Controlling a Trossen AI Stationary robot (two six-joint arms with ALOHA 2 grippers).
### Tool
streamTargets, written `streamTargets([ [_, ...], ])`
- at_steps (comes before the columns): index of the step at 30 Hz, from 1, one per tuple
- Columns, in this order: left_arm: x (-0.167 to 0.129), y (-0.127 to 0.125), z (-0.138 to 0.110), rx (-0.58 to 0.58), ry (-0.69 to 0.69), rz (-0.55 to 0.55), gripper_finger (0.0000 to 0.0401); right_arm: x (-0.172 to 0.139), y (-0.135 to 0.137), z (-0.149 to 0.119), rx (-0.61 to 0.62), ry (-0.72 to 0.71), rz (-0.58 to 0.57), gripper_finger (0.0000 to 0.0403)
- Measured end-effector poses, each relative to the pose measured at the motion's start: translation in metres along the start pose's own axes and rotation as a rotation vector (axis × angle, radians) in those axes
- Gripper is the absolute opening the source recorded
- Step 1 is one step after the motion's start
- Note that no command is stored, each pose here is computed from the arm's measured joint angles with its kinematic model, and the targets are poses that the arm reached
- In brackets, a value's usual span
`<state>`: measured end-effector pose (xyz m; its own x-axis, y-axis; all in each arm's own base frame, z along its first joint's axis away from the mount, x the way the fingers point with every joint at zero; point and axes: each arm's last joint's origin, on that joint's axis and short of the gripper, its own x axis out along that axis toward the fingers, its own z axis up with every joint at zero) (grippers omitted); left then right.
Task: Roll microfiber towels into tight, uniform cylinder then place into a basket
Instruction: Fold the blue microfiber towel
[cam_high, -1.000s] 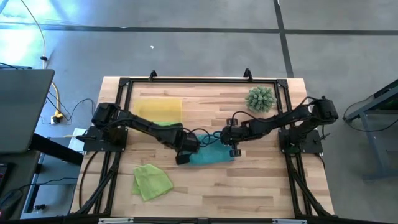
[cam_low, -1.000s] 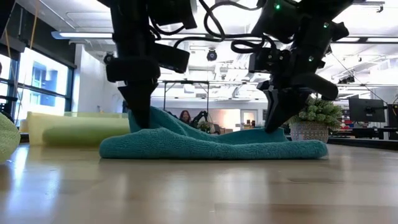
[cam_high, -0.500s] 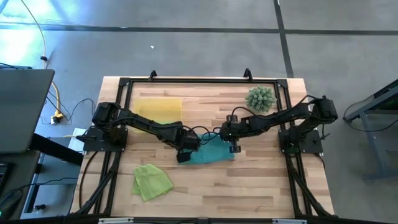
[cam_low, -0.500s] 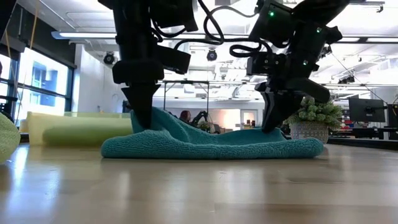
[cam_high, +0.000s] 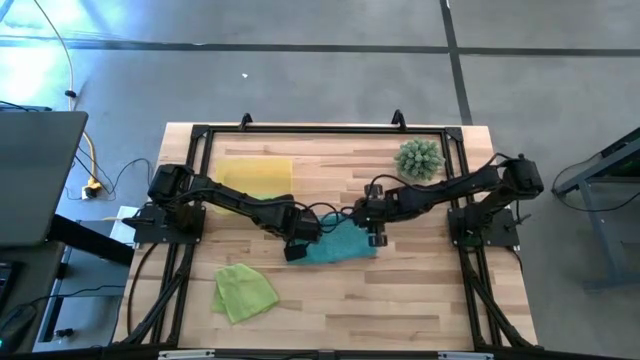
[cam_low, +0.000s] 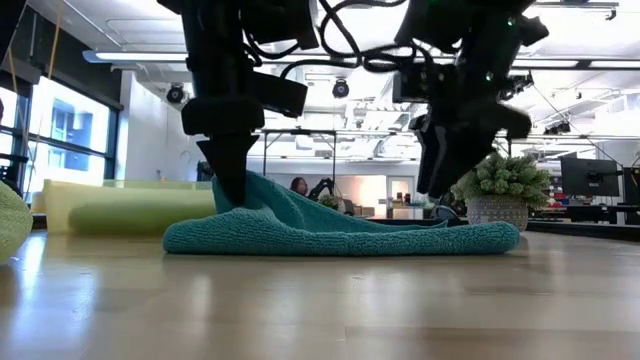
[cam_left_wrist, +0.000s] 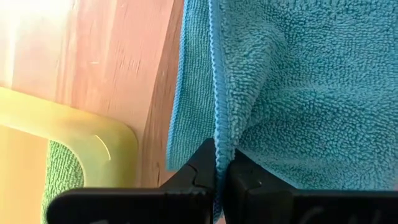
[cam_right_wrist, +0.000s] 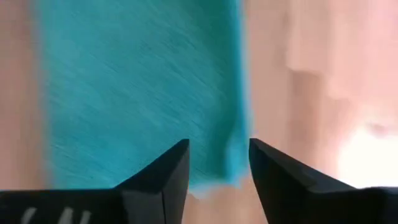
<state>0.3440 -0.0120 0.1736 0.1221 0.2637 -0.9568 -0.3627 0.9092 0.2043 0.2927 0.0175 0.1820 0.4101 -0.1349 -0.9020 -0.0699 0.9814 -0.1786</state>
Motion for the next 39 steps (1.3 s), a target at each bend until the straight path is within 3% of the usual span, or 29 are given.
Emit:
streamTargets([
  [3,0.0,0.0,0.0,0.001,0.0,-0.001,0.0,0.007,0.006,-0.003,0.025,-0.056,0.071,0.016],
  [24,0.0,-0.003,-0.002,-0.012,0.039,-0.079,0.0003,0.037,0.017,-0.04,0.197,-0.143,0.085,0.0133],
  [34,-0.001,-0.002,-0.004,-0.005,0.056,-0.054,0.0082,0.038,0.018,-0.042,0.198,-0.144,0.083,0.0132],
  [39,0.0,0.005,-0.008,0.006,0.08,0.051,0.0099,0.038,0.018,-0.042,0.2,-0.143,0.082,0.0132],
])
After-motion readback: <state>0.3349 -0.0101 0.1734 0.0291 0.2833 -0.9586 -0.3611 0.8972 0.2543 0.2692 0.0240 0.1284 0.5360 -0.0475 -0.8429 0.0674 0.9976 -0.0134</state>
